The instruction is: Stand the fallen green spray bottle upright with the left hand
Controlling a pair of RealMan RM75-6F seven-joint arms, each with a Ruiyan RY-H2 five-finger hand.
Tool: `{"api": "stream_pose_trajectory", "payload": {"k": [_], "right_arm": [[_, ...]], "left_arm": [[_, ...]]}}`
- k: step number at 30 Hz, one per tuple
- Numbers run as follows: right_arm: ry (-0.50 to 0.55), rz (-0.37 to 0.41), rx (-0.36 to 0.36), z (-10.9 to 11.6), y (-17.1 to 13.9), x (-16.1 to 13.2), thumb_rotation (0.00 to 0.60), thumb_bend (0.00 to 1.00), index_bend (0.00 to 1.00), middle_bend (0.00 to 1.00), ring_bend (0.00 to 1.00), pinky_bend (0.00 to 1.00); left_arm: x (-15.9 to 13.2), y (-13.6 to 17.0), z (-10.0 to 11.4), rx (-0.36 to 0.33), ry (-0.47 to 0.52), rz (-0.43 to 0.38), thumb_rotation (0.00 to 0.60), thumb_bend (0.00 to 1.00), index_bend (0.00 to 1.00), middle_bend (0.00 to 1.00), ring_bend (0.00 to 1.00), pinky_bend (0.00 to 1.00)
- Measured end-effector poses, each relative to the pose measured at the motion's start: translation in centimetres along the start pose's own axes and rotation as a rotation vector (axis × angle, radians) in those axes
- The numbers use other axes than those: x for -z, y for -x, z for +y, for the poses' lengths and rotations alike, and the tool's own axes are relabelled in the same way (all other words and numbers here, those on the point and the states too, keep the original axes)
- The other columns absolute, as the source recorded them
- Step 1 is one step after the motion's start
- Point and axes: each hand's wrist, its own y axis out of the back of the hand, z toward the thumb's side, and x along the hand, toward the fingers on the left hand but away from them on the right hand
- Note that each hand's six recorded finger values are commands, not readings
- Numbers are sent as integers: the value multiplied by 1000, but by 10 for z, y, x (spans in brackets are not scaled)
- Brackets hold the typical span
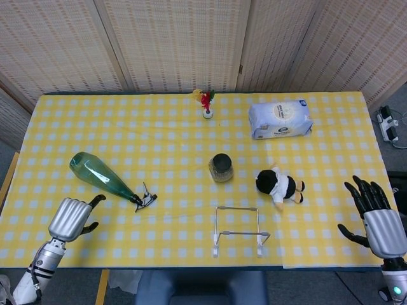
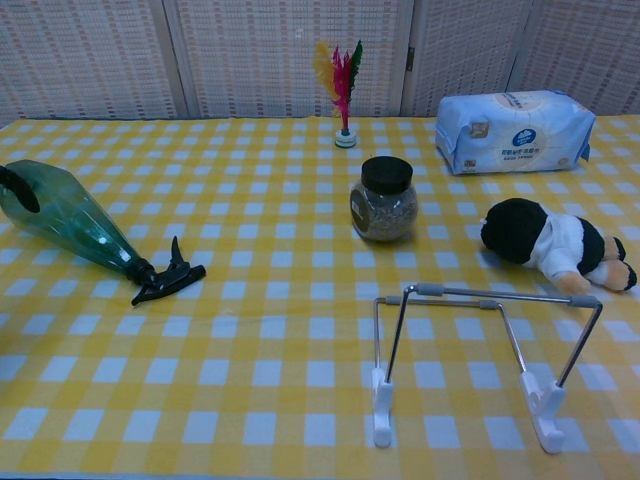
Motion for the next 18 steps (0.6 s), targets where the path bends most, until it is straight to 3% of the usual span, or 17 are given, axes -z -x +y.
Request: {"api": "stream_pose_trajectory", "payload": {"k": [4, 10, 18], "right_arm": [[5, -4, -11, -1, 3, 1, 600, 232, 0, 0, 0, 0], [16, -12, -13, 0, 5, 4, 600, 232, 0, 0, 0, 0], [38, -22, 13, 8, 3, 10, 600, 231, 0, 0, 0, 0]], "left_arm": [[-15, -22, -9, 23, -87, -41, 600, 192, 342, 1000, 1000, 1000], [-29, -55, -13, 42, -102, -92, 600, 239, 342, 1000, 1000, 1000], [-28, -79, -27, 68, -171, -107, 600, 257, 362, 1000, 1000, 1000]]}}
